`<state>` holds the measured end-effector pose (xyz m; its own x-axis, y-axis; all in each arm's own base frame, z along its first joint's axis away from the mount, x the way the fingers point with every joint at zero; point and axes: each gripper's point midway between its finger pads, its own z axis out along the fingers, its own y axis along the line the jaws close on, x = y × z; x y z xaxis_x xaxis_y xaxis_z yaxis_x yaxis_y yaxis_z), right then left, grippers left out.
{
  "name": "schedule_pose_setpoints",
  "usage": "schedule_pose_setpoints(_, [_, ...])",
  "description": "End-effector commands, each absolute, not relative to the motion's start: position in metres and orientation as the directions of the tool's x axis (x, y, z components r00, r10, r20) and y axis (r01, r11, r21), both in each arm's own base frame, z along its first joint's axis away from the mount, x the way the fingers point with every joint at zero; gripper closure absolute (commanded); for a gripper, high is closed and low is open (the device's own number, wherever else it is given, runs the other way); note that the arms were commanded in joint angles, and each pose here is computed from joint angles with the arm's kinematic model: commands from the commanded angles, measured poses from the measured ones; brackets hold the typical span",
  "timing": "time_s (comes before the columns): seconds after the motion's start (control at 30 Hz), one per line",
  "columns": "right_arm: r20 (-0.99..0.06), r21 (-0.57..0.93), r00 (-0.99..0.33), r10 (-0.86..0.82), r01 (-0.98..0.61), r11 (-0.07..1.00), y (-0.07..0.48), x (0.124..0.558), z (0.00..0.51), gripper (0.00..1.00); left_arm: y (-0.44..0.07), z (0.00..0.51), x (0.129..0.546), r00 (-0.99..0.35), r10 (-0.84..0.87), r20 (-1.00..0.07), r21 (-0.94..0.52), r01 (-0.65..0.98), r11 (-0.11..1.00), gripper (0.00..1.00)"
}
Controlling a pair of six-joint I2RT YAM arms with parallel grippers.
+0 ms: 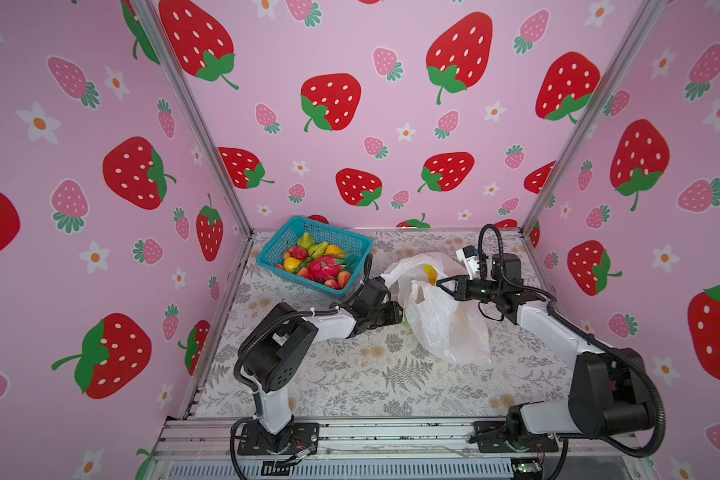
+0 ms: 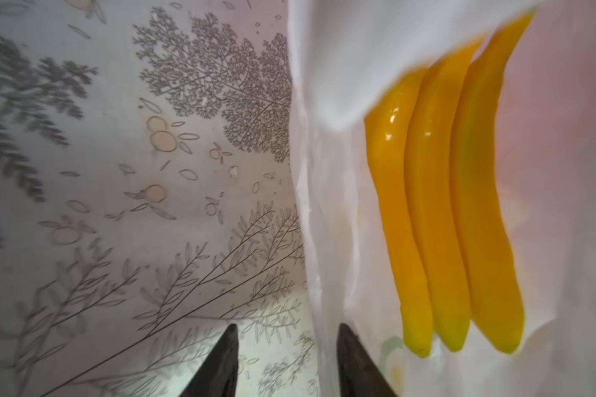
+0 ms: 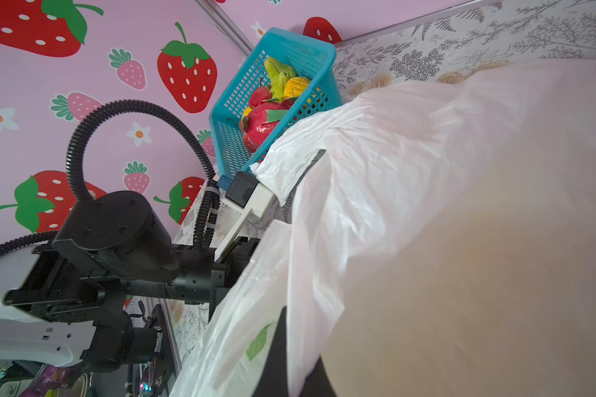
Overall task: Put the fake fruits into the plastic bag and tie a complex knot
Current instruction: 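Open the left gripper to release the bananas and withdraw toward the basket, then move the empty left gripper back over the teal basket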
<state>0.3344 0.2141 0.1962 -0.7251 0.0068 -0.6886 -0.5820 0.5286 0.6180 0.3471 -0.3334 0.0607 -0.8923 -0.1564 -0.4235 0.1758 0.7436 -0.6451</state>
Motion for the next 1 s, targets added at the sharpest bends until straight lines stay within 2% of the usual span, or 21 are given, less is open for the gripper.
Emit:
schedule_pose_setpoints(0.0, [-0.718, 0.577, -0.696, -0.003, -0.598, 0.556, 0.210, 0.340, 0.205, 1.00, -0.361, 0.095, 0.360, -0.873, -0.179, -0.454, -0.717, 0.239, 0.655, 0.68])
schedule_pose_setpoints(0.07, [-0.724, 0.562, -0.690, -0.005, -0.594, 0.575, 0.207, 0.343, 0.206, 1.00, -0.367, 0.101, 0.360, -0.869, -0.169, -0.465, -0.730, 0.269, 0.629, 0.79])
schedule_pose_setpoints(0.27, [-0.751, 0.535, -0.660, 0.015, -0.595, 0.600, 0.203, 0.348, 0.221, 1.00, -0.366, 0.115, 0.356, -0.850, -0.164, -0.500, -0.726, 0.308, 0.614, 1.00])
schedule_pose_setpoints(0.4, [-0.761, 0.517, -0.648, 0.029, -0.580, 0.629, 0.196, 0.351, 0.225, 1.00, -0.359, 0.130, 0.349, -0.828, -0.173, -0.533, -0.722, 0.339, 0.603, 1.00])
schedule_pose_setpoints(0.73, [-0.827, 0.381, -0.560, 0.046, -0.500, 0.778, 0.162, 0.369, 0.257, 1.00, -0.349, 0.220, 0.305, -0.688, -0.156, -0.708, -0.646, 0.544, 0.535, 1.00])
schedule_pose_setpoints(0.97, [-0.829, 0.387, -0.557, 0.044, -0.515, 0.765, 0.166, 0.372, 0.257, 1.00, -0.348, 0.228, 0.283, -0.652, -0.098, -0.752, -0.598, 0.613, 0.517, 1.00])
